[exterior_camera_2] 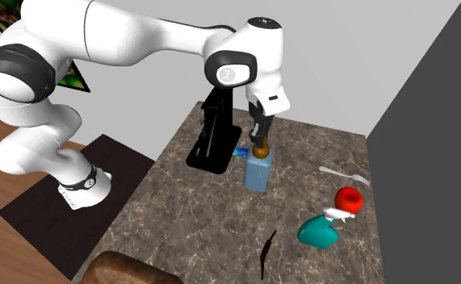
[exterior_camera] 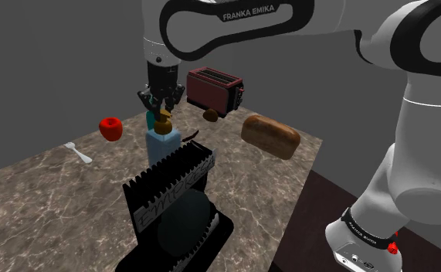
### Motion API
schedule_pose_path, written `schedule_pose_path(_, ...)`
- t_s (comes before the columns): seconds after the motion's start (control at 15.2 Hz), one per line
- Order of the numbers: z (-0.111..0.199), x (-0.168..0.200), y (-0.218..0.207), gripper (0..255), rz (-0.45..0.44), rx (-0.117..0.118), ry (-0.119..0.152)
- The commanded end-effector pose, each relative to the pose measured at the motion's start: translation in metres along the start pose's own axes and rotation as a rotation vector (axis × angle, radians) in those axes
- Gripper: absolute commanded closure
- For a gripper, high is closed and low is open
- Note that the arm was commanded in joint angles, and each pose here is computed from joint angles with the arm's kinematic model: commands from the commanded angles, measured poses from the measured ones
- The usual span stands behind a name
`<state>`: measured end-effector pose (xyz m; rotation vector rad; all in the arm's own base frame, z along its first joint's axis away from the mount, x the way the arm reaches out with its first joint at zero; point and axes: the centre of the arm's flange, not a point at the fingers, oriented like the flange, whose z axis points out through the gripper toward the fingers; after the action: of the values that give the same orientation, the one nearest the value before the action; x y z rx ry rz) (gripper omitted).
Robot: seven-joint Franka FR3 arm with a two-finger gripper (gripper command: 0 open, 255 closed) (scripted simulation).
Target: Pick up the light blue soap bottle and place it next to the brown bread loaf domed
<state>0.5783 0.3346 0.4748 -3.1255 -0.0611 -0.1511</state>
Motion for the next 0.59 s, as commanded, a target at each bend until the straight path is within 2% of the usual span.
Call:
schedule_pose_path(0.0, -0.011, 0.001, 0.0, 255, 0.0, 0.0, 0.0)
schedule_pose_path(0.53, -0.053, 0.005, -0.001, 255, 0.0, 0.0, 0.0)
